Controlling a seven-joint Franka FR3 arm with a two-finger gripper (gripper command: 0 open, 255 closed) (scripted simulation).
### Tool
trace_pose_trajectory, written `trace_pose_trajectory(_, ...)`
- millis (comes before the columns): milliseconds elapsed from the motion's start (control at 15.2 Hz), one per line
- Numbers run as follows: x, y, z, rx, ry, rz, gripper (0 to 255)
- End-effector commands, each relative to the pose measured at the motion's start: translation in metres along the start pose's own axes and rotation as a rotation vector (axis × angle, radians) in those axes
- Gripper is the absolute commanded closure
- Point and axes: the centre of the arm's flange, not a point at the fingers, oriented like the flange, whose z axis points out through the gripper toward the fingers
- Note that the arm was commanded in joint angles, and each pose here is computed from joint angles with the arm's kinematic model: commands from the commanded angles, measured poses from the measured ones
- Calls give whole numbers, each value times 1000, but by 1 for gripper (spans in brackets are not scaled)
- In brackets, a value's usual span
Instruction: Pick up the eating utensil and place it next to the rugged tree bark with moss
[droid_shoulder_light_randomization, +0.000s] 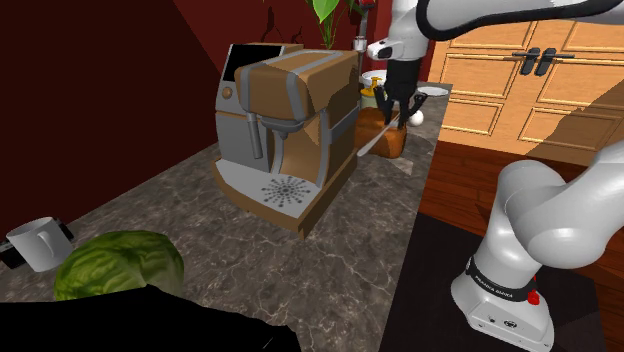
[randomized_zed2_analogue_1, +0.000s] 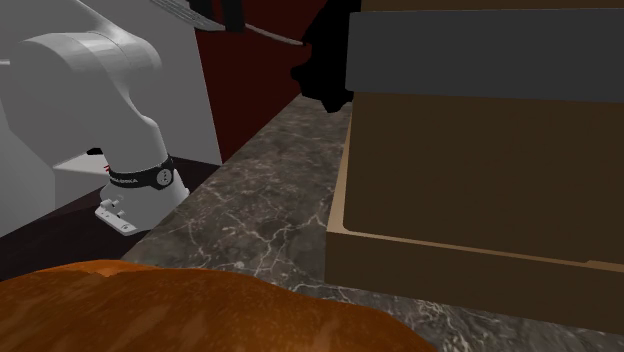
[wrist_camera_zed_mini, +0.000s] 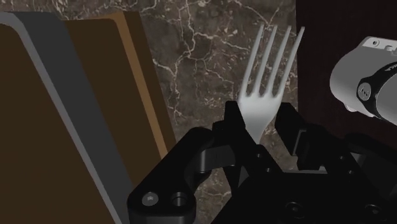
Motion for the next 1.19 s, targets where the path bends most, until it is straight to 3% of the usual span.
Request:
trace_pose_trajectory(0, 0, 0, -11, 0, 0, 0, 255)
trace_pose_trajectory(1122, -3, 1, -101, 0, 0, 0, 255)
